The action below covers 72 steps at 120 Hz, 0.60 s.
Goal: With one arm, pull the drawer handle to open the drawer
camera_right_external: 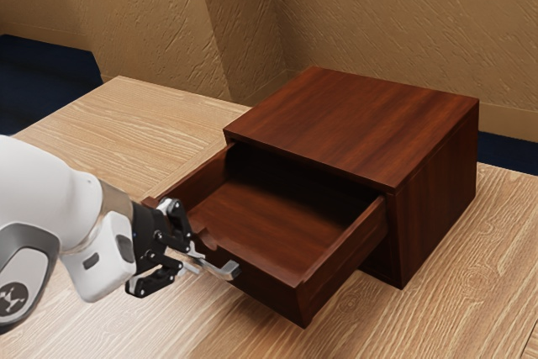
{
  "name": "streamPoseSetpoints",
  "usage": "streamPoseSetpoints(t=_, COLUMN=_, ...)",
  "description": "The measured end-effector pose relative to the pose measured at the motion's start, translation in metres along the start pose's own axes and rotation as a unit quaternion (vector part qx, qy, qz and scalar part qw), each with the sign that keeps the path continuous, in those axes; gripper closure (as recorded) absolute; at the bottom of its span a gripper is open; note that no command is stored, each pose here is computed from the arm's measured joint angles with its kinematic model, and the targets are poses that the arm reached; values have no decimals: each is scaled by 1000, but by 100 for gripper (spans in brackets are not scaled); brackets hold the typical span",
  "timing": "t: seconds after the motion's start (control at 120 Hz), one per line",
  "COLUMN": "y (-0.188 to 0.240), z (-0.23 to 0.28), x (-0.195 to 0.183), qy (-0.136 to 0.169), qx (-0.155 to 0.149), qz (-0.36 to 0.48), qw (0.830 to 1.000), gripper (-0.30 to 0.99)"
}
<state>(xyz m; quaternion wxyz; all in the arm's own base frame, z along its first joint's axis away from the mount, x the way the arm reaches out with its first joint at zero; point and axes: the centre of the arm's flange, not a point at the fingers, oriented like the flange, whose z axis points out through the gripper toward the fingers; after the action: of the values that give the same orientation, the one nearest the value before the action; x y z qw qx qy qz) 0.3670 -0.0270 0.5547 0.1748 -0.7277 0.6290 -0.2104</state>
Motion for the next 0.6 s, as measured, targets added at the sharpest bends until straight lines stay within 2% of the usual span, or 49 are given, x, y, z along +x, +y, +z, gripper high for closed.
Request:
streamPoseSetpoints(t=0.083, y=1, z=-1, x=0, qy=0, qx=0, qz=-2, qw=1000, gripper=76)
streamPoseSetpoints(t=0.3, y=3, z=-3, x=2, qy=1, qx=-7, qz=-4, qw=1000, gripper=40)
streamPoseSetpoints(t=0.4, y=0, z=-26, x=9, qy=3, qx=10, qz=1, qw=1000, gripper=30)
streamPoseSetpoints(t=0.475, y=-9, z=-67, x=38, qy=6, qx=39, qz=26, qw=999, gripper=21)
streamPoseSetpoints(t=0.525, y=-13, z=-100, x=74, qy=4, qx=56, qz=51, qw=997, gripper=16)
streamPoseSetpoints(t=0.558, y=-17, z=-121, x=93, qy=2, qx=59, qz=55, qw=997, gripper=13)
streamPoseSetpoints(t=0.6, y=-28, z=-144, x=116, qy=2, qx=46, qz=51, qw=998, gripper=11)
